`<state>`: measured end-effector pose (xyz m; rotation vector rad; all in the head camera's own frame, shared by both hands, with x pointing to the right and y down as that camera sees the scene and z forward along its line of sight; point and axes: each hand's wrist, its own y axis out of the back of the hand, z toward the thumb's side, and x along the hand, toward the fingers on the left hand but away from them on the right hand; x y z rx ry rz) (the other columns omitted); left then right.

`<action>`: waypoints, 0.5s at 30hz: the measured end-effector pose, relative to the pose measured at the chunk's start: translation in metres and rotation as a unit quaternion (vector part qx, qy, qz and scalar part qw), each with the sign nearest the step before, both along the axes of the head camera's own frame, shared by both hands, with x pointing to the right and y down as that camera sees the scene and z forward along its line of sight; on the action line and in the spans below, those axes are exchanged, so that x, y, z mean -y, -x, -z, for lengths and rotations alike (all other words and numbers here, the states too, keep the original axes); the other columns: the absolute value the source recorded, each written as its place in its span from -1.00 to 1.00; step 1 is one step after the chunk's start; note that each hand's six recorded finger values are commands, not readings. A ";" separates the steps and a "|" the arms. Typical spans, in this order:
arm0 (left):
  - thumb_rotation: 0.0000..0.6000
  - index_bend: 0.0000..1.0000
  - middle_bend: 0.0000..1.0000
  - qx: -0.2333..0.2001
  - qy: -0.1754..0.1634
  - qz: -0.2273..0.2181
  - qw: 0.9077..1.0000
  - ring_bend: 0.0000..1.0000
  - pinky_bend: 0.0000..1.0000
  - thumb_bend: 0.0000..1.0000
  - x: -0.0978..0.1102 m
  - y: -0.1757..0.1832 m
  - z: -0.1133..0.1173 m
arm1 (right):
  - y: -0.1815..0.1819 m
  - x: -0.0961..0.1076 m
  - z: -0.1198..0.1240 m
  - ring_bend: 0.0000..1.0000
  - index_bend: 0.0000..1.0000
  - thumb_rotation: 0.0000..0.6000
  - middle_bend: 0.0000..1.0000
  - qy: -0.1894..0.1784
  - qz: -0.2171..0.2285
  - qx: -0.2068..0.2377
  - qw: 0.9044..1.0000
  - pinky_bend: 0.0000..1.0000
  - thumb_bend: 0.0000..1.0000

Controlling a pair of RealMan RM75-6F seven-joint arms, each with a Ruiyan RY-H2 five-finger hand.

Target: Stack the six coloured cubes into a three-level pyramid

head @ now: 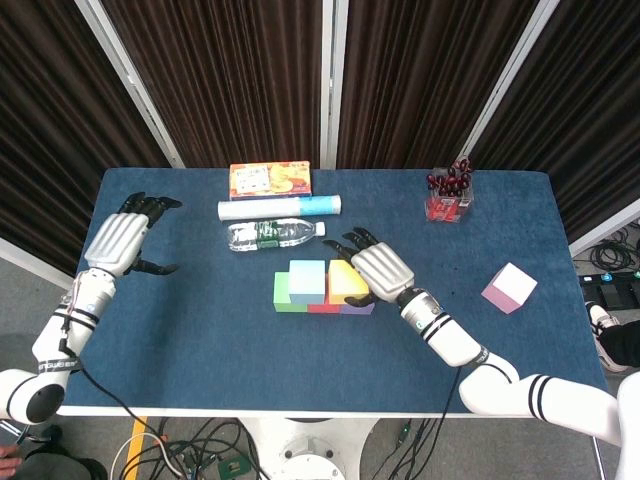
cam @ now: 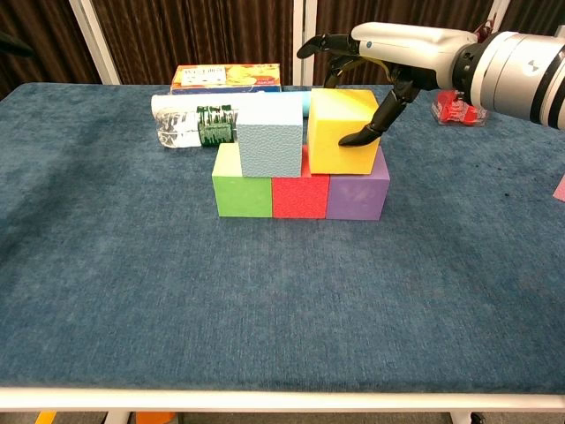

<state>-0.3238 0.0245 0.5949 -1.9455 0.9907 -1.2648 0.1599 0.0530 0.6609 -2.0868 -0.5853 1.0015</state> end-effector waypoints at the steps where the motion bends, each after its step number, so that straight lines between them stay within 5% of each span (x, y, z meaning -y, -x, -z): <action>1: 1.00 -0.67 -0.71 0.000 0.000 0.000 1.000 -0.80 -0.92 -0.82 0.000 0.000 0.000 | 0.000 0.000 0.000 -0.85 -0.84 1.00 -0.22 0.000 0.000 0.000 1.000 -1.00 -0.71; 15: 1.00 -0.67 -0.71 -0.004 0.002 0.003 1.000 -0.80 -0.92 -0.82 0.000 0.002 -0.001 | 0.006 -0.001 -0.001 -0.85 -0.84 1.00 -0.23 0.001 0.002 -0.002 1.000 -1.00 -0.72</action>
